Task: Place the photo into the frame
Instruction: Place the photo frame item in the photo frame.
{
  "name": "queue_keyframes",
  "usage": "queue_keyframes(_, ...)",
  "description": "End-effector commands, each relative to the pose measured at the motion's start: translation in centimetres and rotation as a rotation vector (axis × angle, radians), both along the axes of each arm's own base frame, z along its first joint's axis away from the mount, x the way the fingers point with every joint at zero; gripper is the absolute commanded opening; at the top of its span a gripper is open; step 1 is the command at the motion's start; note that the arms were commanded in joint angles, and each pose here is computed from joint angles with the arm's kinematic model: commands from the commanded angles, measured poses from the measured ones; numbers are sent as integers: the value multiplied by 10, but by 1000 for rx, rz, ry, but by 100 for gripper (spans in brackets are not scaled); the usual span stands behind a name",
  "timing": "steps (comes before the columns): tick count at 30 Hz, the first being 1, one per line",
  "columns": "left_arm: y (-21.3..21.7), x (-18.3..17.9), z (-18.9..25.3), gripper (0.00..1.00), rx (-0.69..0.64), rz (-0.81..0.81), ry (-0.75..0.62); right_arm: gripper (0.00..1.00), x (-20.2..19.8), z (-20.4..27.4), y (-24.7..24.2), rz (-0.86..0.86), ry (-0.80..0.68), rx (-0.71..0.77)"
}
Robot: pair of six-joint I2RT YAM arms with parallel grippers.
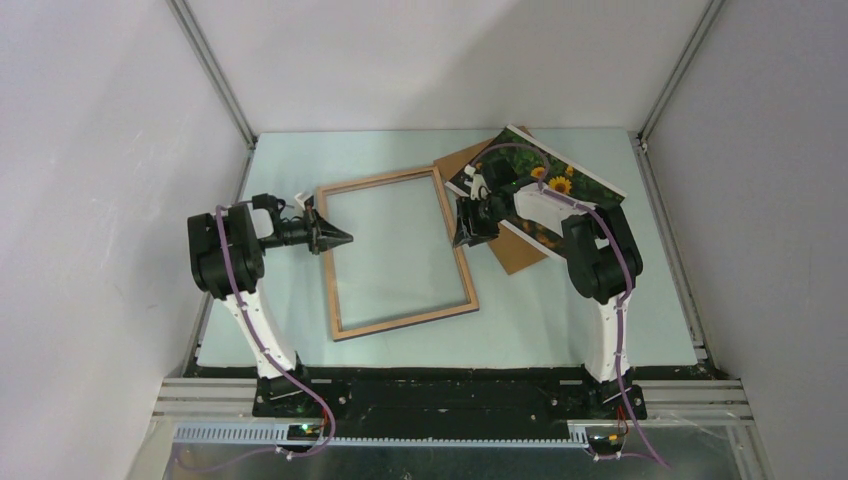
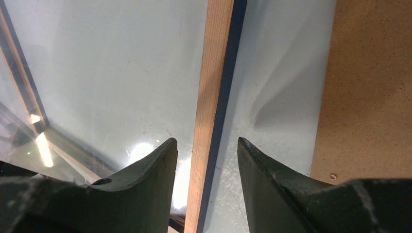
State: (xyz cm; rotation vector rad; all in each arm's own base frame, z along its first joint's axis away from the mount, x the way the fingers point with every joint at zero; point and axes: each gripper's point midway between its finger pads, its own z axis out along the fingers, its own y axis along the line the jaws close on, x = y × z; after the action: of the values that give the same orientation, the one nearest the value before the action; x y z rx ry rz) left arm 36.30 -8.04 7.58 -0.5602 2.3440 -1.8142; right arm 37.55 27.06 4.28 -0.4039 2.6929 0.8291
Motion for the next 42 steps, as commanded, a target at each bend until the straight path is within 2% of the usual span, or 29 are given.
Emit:
queue_keyframes(1,-6,0,30,0,-40,-25,-67,53,5,28,2,16,-73,37)
queue_keyframes(35,-17,-8,42,0,-106,-64,-67,52,-2,14,-3,22,-58,16)
queue_keyframes(42,-18,-9,43,0,-125,-61,-35,46,-5,9,0,40,-59,4)
